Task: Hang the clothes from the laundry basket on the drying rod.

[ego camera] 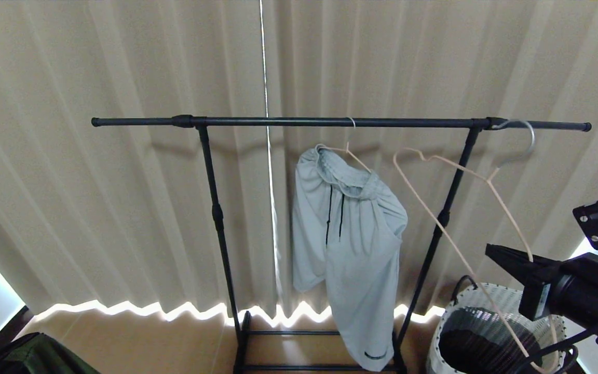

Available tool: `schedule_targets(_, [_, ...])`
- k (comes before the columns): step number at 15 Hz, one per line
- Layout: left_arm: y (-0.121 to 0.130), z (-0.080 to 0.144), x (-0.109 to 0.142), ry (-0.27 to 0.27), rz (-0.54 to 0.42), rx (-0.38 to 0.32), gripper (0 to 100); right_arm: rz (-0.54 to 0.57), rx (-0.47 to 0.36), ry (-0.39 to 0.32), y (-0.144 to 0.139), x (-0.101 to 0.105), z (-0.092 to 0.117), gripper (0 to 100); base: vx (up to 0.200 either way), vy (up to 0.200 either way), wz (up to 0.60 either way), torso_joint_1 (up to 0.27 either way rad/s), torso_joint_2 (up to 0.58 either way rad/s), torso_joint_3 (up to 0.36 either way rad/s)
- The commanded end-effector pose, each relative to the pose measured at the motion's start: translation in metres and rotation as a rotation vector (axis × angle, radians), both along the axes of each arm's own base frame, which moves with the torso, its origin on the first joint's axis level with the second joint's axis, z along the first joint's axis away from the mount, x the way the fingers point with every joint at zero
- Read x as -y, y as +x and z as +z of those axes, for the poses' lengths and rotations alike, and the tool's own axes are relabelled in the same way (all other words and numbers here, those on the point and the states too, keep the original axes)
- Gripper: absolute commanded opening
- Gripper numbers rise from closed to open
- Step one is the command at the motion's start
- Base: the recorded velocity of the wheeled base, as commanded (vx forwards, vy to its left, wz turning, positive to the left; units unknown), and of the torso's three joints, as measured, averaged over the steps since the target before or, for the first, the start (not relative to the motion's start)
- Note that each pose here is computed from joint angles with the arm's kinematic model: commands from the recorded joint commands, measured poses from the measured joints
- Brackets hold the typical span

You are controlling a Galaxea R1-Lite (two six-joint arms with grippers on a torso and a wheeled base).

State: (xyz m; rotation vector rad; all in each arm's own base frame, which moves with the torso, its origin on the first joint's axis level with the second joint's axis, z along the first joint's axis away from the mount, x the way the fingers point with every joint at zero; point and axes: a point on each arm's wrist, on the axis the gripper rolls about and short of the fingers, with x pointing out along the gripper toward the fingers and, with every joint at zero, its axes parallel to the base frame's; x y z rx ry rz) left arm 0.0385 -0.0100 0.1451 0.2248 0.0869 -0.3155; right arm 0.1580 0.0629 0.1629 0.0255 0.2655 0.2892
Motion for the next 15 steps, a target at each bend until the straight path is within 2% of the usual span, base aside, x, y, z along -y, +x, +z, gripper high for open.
schedule_targets(1, [0.000,0.000,0.000,0.001,0.000,-0.003,0,0.110,0.053,0.025,-0.012,-0.005,0.010,0,0.000,0.000,0.00,0.000,0.00,0.000])
schedule_targets(4, [0.012,0.026,0.002,0.004,0.006,-0.015,0,0.271,0.017,0.020,-0.016,-0.022,0.005,0,0.000,0.000,0.00,0.000,0.00,0.000])
schedule_targets(6, [0.029,0.058,0.006,0.017,0.004,-0.058,0,0.371,-0.004,0.019,-0.016,-0.038,0.003,0,0.000,0.000,0.00,0.000,0.00,0.000])
schedule_targets(8, [0.053,0.085,0.010,0.072,-0.005,-0.101,0,0.455,-0.024,0.016,-0.016,-0.052,0.001,0,0.000,0.000,0.00,0.000,0.00,0.000])
schedule_targets(10, [0.092,0.104,0.019,0.106,-0.009,-0.150,0,0.548,-0.064,0.012,-0.013,-0.069,-0.005,0,0.000,0.000,0.00,0.000,0.00,0.000])
schedule_targets(11, [0.100,0.106,0.021,0.111,-0.002,-0.160,0,0.559,-0.067,0.010,-0.013,-0.072,-0.005,0,0.000,0.000,0.00,0.000,0.00,0.000])
schedule_targets(12, [0.128,0.109,0.028,0.143,0.078,-0.195,0,0.606,-0.065,0.012,-0.015,-0.083,-0.008,0,0.000,0.000,0.00,0.000,0.00,0.000])
schedule_targets(13, [0.144,0.107,0.034,0.165,0.119,-0.216,0,0.631,-0.059,0.015,-0.016,-0.089,-0.009,0,0.000,0.000,0.00,0.000,0.00,0.000])
schedule_targets(15, [0.163,0.104,0.045,0.188,0.175,-0.244,0,0.666,-0.057,0.016,-0.017,-0.098,-0.012,0,0.000,0.000,0.00,0.000,0.00,0.000])
